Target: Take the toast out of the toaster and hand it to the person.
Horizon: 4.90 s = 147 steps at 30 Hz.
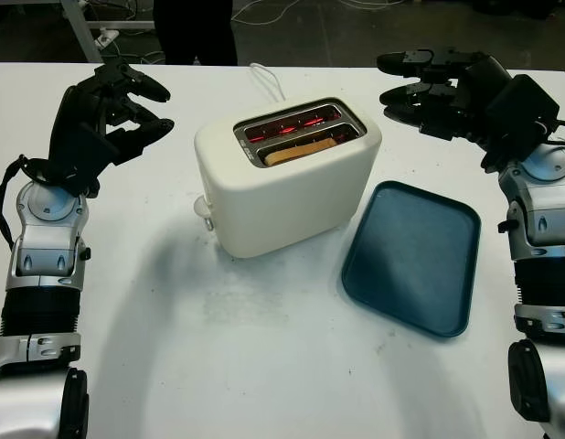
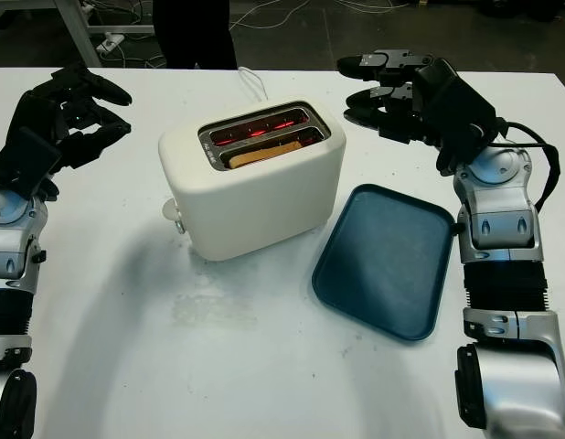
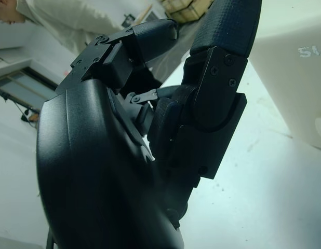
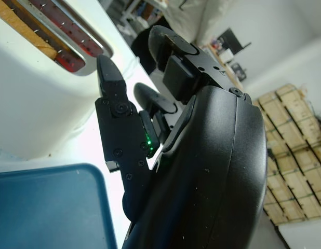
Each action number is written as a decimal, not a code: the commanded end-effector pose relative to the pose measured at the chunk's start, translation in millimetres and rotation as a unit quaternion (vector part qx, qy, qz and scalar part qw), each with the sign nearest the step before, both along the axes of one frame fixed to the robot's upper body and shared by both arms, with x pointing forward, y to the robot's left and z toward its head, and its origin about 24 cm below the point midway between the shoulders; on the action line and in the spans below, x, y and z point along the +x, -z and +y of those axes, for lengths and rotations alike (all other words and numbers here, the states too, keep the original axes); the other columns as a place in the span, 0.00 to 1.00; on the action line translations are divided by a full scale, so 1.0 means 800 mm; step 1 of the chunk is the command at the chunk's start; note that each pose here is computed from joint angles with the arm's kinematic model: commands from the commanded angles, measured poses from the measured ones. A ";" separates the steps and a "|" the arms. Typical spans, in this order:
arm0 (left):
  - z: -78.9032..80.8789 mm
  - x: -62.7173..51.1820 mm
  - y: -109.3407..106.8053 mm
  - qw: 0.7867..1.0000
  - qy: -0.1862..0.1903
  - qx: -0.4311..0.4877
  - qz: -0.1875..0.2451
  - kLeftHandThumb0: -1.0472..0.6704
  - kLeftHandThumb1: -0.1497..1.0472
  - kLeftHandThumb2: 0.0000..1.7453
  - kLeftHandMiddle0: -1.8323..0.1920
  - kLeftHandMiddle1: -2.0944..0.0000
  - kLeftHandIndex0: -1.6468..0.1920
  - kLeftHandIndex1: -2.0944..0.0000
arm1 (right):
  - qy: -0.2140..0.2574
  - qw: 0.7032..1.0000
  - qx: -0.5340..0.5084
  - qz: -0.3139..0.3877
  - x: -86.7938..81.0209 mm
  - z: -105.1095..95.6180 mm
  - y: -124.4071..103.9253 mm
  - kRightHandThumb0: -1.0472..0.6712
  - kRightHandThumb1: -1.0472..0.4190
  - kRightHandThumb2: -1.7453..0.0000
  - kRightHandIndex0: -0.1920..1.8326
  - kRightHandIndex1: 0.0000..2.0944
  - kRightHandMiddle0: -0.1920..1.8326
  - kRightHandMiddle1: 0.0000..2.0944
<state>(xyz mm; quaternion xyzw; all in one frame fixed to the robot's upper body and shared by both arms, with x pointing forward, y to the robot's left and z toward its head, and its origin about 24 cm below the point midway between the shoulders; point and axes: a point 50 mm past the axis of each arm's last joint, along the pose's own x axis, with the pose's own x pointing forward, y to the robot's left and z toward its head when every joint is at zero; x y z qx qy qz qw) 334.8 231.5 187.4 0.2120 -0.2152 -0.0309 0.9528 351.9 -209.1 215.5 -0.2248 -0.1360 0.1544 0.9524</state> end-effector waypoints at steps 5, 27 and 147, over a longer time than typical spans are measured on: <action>0.004 -0.002 -0.005 1.000 -0.007 0.009 -0.005 0.00 0.89 0.08 0.62 0.40 0.63 0.42 | -0.001 1.000 0.003 0.004 -0.001 0.001 0.003 0.45 0.09 1.00 0.38 0.27 0.47 0.01; 0.005 -0.002 -0.007 1.000 -0.005 0.007 -0.013 0.00 0.89 0.08 0.63 0.39 0.64 0.41 | -0.003 1.000 0.004 0.009 -0.001 0.002 -0.001 0.45 0.09 1.00 0.37 0.28 0.46 0.00; 0.005 -0.012 -0.001 1.000 -0.015 -0.017 -0.001 0.00 0.89 0.05 0.60 0.42 0.61 0.44 | -0.142 0.865 -0.419 -0.234 0.008 0.147 -0.044 0.38 0.28 0.99 0.36 0.34 0.50 0.03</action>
